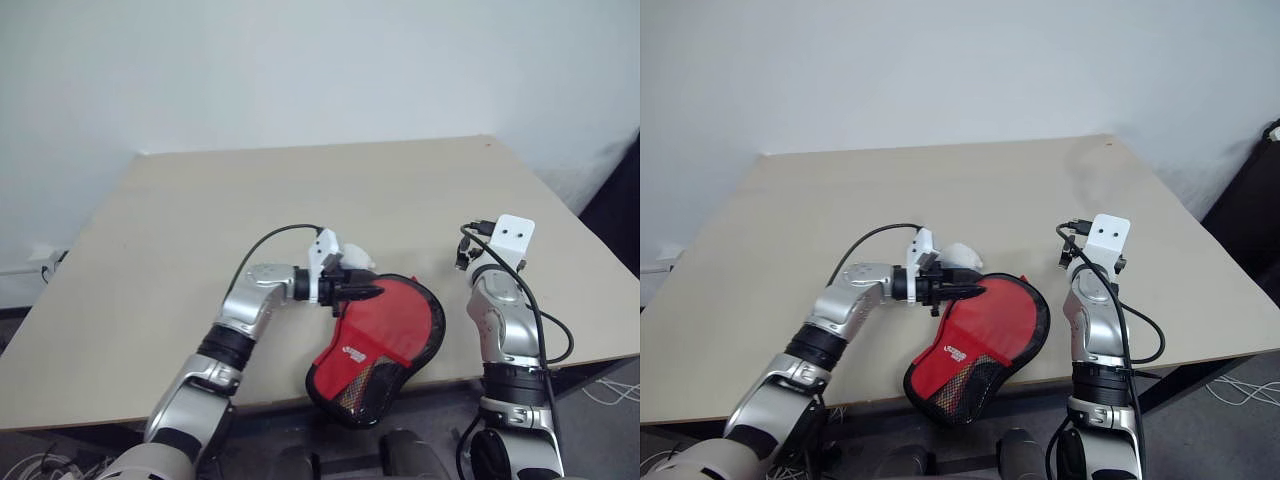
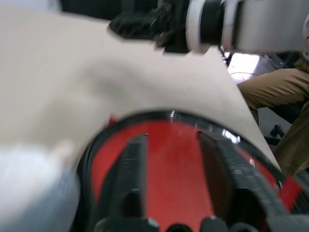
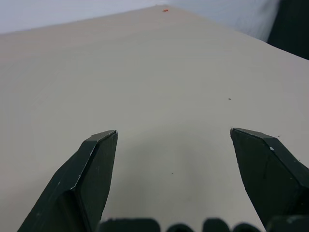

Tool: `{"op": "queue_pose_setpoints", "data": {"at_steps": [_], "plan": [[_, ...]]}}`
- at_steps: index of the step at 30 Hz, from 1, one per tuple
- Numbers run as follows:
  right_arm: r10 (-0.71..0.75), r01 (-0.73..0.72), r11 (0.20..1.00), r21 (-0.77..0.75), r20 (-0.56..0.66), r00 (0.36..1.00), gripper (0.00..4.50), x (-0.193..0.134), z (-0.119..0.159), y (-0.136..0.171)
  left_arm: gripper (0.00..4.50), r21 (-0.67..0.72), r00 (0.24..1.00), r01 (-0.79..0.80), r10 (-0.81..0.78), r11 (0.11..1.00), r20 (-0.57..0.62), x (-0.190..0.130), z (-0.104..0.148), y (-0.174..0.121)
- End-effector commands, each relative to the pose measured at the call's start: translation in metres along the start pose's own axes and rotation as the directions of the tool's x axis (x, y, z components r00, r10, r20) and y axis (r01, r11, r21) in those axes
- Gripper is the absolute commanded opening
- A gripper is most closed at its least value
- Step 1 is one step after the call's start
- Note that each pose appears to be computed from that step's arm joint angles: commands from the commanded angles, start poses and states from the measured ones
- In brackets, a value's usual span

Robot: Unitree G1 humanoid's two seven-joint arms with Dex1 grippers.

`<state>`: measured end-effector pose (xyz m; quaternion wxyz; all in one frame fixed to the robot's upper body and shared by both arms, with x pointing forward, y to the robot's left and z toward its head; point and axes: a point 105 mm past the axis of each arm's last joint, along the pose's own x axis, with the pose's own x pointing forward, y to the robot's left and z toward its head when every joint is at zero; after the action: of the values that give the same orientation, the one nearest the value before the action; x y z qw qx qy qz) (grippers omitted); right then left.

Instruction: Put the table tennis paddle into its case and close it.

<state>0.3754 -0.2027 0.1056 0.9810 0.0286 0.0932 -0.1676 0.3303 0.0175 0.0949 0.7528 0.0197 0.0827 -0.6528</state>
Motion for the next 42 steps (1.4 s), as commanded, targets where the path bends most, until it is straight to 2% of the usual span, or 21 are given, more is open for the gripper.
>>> {"op": "queue_pose_setpoints", "data": {"at_steps": [1,2,6,14,25,30,42], "plan": [[-0.013,0.011,1.0,0.022,0.087,0.996,4.05,-0.002,0.024,-0.001,0.28,0.054,0.998,0.055,-0.055,0.997,-0.014,0.013,0.001,-0.009],[-0.015,0.013,1.0,0.023,0.088,0.996,4.05,-0.002,0.025,-0.001,0.05,0.052,0.997,0.071,-0.069,0.996,-0.038,0.016,-0.004,-0.013],[-0.023,0.021,0.999,0.026,0.091,0.996,4.05,-0.002,0.026,-0.003,0.05,0.071,0.991,0.079,-0.071,0.994,-0.111,0.017,-0.02,-0.018],[-0.015,0.013,1.0,0.025,0.083,0.996,4.05,-0.001,0.024,-0.003,0.05,0.056,0.974,0.022,-0.008,0.998,-0.228,-0.002,-0.046,-0.016],[0.02,-0.022,1.0,0.018,0.079,0.997,4.05,0.001,0.024,0.006,0.05,0.008,0.973,-0.051,0.052,0.999,-0.225,-0.002,-0.056,-0.014],[0.026,-0.028,0.999,0.018,0.077,0.997,4.05,0.001,0.024,0.007,0.05,-0.015,0.984,-0.057,0.053,0.998,-0.167,0.007,-0.047,-0.016],[0.035,-0.036,0.999,0.018,0.078,0.996,4.05,0.001,0.024,0.009,0.05,0.06,0.995,-0.053,0.058,0.997,-0.077,0.025,-0.008,-0.009]]}}
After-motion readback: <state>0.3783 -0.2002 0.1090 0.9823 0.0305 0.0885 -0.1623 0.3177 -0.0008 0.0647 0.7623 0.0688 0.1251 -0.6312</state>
